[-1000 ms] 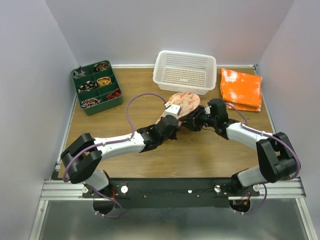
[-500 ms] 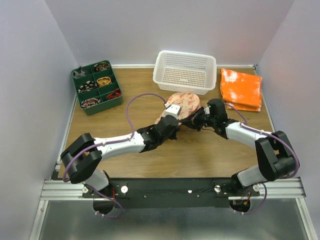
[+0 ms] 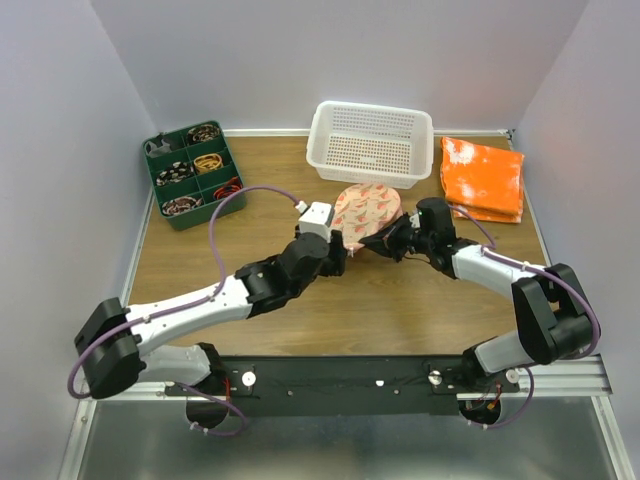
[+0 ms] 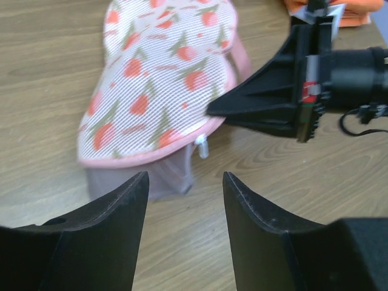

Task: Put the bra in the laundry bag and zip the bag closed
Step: Zip the zipper on the laundry bag.

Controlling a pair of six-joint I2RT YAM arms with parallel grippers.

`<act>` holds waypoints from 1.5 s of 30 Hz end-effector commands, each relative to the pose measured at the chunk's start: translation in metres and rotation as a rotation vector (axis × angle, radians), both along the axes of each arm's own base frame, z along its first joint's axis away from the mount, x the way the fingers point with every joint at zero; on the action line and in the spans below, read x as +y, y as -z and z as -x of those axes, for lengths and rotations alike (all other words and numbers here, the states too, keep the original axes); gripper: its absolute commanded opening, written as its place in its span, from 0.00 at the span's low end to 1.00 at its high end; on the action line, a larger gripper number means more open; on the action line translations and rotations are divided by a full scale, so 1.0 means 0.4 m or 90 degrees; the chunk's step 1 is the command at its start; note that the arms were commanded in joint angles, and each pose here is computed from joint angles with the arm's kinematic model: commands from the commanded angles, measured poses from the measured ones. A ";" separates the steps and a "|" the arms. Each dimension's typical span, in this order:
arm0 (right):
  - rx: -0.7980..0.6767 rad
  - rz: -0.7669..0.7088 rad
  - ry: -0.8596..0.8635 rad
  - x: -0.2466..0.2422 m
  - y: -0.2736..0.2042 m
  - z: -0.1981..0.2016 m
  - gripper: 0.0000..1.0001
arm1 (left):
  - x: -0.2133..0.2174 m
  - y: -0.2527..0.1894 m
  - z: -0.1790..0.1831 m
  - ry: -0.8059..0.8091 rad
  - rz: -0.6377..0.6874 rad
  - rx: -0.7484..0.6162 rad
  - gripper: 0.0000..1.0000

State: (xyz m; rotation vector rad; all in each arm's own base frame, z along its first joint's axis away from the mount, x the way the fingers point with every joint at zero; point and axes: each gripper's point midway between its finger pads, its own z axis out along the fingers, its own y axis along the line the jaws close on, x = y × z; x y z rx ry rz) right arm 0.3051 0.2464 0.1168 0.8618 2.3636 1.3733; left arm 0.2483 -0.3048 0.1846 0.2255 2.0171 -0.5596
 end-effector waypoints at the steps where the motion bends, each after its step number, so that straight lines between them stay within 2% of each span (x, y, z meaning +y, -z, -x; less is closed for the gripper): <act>1: -0.026 0.009 0.017 -0.002 -0.020 -0.033 0.03 | 0.137 0.110 0.039 -0.086 -0.048 0.039 0.61; 8: -0.032 0.001 0.013 -0.002 -0.031 -0.024 0.04 | 0.171 0.184 0.059 -0.121 -0.034 0.081 0.56; 11: -0.036 -0.003 0.011 0.000 -0.037 -0.024 0.05 | 0.170 0.179 0.053 -0.129 -0.010 0.068 0.61; 15: -0.040 -0.005 0.006 0.001 -0.041 -0.020 0.06 | 0.163 0.167 0.042 -0.128 -0.008 0.053 0.62; 18: -0.044 -0.006 0.002 0.003 -0.045 -0.021 0.06 | 0.152 0.168 0.031 -0.113 -0.014 0.027 0.63; 23: -0.041 -0.007 -0.007 0.007 -0.040 -0.019 0.08 | 0.149 0.180 0.009 -0.087 -0.085 -0.009 0.65; 27: -0.041 -0.007 -0.011 0.008 -0.040 -0.018 0.08 | 0.136 0.186 0.004 -0.066 -0.096 -0.017 0.66; 33: -0.046 -0.010 -0.020 0.012 -0.042 -0.018 0.09 | 0.133 0.171 -0.009 -0.063 -0.084 -0.052 0.57; 36: -0.042 -0.011 -0.022 0.013 -0.040 -0.016 0.09 | 0.123 0.175 -0.017 -0.046 -0.106 -0.061 0.39; 37: -0.041 -0.011 -0.024 0.014 -0.039 -0.013 0.09 | 0.118 0.174 -0.019 -0.039 -0.108 -0.065 0.28; 40: -0.040 -0.017 -0.028 0.016 -0.045 -0.009 0.08 | 0.095 0.179 -0.019 -0.016 -0.095 -0.063 0.10; 45: -0.051 -0.027 -0.033 0.020 -0.064 -0.009 0.08 | 0.070 0.193 -0.035 -0.005 -0.083 -0.051 0.04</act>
